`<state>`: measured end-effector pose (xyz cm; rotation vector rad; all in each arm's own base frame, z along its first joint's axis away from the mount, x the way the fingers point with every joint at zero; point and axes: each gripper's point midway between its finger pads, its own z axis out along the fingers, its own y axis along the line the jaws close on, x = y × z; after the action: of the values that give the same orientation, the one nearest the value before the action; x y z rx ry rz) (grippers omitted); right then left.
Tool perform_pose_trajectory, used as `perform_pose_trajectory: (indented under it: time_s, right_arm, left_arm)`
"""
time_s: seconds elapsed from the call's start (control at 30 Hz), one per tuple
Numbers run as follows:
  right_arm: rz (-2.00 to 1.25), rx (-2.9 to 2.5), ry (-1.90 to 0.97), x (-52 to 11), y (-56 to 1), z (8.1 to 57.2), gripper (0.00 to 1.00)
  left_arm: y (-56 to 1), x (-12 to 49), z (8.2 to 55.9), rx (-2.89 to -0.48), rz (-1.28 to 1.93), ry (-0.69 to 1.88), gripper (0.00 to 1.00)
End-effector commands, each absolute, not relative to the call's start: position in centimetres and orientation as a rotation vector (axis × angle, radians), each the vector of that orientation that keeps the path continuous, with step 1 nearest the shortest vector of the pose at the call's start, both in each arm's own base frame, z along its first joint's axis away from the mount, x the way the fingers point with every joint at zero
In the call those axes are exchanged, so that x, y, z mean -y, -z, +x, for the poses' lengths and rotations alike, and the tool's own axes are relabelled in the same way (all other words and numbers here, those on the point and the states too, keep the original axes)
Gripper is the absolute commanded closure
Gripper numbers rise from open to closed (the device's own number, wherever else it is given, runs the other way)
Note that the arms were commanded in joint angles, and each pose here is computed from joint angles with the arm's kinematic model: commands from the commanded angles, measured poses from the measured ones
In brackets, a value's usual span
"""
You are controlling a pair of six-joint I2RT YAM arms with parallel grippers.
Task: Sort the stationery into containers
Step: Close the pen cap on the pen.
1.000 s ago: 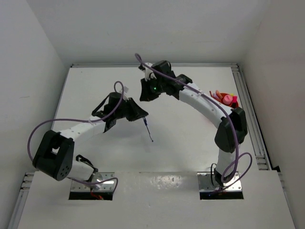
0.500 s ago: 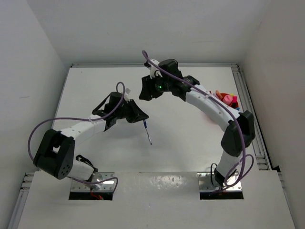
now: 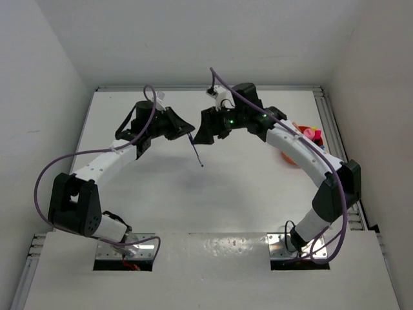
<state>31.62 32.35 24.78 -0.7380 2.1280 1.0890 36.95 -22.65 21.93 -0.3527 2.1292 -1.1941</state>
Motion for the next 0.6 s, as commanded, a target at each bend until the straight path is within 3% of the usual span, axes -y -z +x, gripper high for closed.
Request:
perform_pose_trajectory:
  time_s: [0.0, 0.47, 0.57]
  right_arm:
    - [-0.847, -2.128, -1.175, -34.0, -23.9, 28.8, 0.2]
    - [-0.864, -2.171, -1.03, -35.0, -20.2, 29.6, 0.28]
    - [-0.866, -2.156, -1.026, -35.3, -20.1, 30.0, 0.39]
  left_arm:
    - [-24.9, 23.3, 37.8, -2.055, -0.288, 1.236, 1.0]
    - [-26.6, 24.2, 37.5, -2.013, -0.306, 1.355, 1.0]
    - [-26.6, 24.3, 37.3, -2.014, -0.313, 1.376, 1.0]
